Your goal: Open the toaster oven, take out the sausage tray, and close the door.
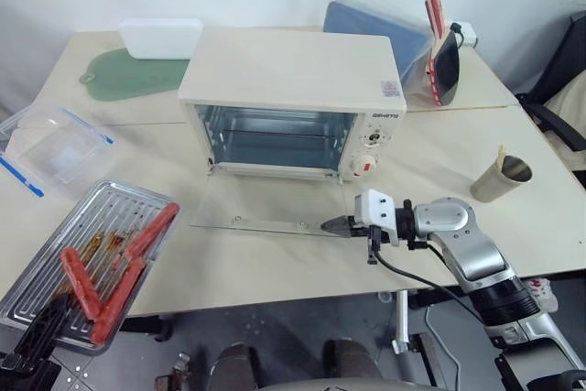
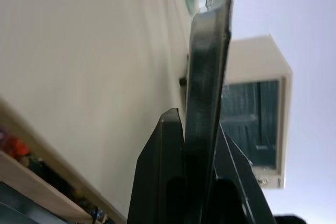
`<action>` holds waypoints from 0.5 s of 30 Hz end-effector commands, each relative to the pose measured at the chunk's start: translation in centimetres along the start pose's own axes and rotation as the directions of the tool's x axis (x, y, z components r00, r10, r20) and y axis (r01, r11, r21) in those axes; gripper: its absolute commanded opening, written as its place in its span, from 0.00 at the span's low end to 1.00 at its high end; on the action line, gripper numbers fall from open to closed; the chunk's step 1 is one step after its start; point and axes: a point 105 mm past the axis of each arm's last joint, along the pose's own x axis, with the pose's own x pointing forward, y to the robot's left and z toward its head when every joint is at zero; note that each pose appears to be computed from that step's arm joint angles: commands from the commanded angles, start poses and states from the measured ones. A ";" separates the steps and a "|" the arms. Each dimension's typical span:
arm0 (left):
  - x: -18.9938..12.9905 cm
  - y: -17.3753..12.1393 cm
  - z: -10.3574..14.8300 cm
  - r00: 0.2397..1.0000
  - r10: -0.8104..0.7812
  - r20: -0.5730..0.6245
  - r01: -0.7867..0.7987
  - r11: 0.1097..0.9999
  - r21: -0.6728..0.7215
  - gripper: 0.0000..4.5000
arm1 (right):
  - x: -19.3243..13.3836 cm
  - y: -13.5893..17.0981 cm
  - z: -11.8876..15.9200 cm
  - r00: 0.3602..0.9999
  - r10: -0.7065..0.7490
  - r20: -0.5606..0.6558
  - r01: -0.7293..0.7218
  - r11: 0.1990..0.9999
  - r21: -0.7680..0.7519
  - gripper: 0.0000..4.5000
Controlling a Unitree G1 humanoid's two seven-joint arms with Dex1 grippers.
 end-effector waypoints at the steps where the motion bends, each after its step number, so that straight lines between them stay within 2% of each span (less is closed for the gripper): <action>1: -0.3 -0.4 0.6 0.999 -0.014 0.037 0.014 1.000 0.008 0.00 | -0.5 -1.1 2.5 0.998 -0.024 0.062 0.028 0.998 -0.058 0.01; 4: -0.1 -0.1 0.2 0.999 -0.005 0.037 0.005 1.000 -0.009 0.00 | -1.0 -2.0 3.5 0.997 -0.037 0.069 0.043 0.996 -0.083 0.01; 8: 0.9 0.1 -0.9 1.000 -0.007 0.019 0.008 0.999 -0.041 0.00 | -1.9 -4.5 6.1 0.991 -0.080 0.103 0.093 0.988 -0.125 0.01; 15: 1.5 0.4 -1.6 1.000 -0.002 -0.003 0.001 0.998 -0.061 0.00 | -3.0 -6.8 8.1 0.988 -0.100 0.116 0.120 0.976 -0.181 0.01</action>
